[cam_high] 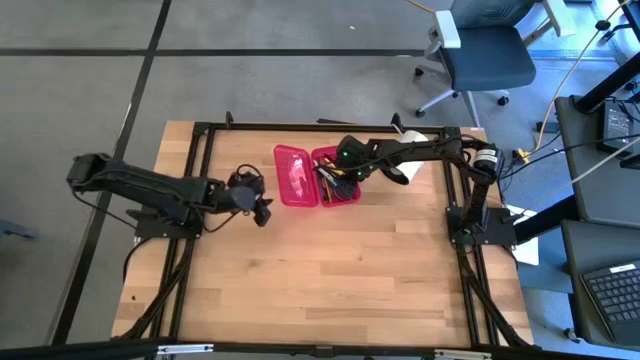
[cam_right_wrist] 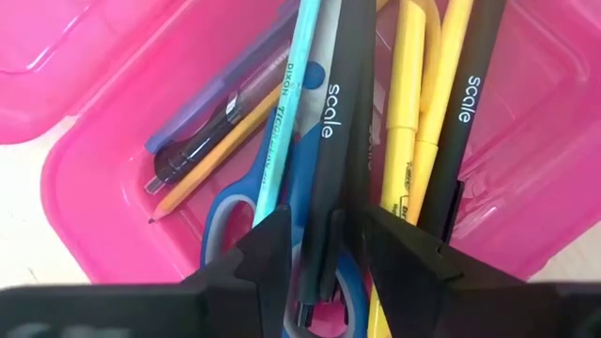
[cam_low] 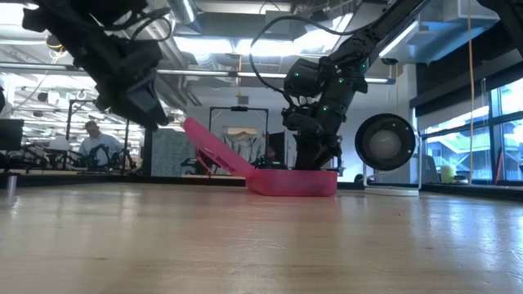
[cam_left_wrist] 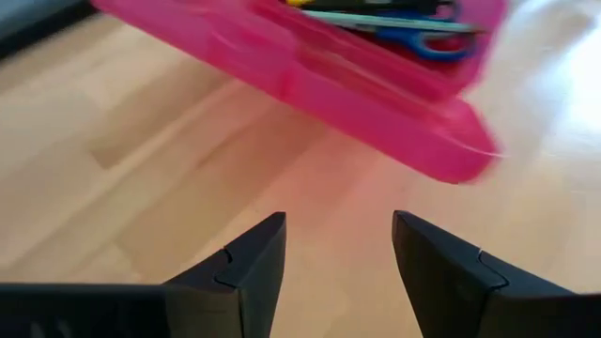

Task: Pick & place school supplies into a supply box
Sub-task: Close the red supply box

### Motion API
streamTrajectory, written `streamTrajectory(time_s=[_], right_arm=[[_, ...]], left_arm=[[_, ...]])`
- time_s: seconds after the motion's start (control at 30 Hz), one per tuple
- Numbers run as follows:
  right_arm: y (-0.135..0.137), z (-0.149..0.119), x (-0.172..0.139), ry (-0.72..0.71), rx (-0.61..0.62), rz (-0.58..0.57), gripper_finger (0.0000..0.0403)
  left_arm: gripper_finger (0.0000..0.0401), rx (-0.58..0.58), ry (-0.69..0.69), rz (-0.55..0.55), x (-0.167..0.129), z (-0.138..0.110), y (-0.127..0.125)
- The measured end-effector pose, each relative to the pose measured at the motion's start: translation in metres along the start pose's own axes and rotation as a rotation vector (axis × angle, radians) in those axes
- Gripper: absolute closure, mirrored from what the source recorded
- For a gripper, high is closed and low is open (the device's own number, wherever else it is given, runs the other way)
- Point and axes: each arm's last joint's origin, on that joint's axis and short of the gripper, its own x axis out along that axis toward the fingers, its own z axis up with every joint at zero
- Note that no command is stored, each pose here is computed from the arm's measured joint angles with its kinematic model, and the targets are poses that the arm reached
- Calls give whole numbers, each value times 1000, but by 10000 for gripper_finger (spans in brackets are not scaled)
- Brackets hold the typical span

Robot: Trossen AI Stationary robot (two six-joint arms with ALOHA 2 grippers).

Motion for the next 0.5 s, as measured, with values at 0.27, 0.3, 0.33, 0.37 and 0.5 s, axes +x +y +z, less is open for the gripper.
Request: streamTrajectory(time_s=[0.27, 0.3, 0.33, 0.37, 0.5], right_arm=[[0, 0, 0, 0, 0, 0, 265], [0, 0, 0, 0, 0, 0, 265], [0, 0, 0, 0, 0, 0, 265], [0, 0, 0, 0, 0, 0, 265], [0, 0, 0, 0, 0, 0, 265]], left_arm=[[216, 75, 52, 106, 32, -3, 2], [216, 82, 55, 110, 36, -3, 2], [216, 90, 51, 108, 41, -2, 1], [216, 102, 40, 106, 45, 0, 1], [214, 121, 6, 91, 55, 6, 2]])
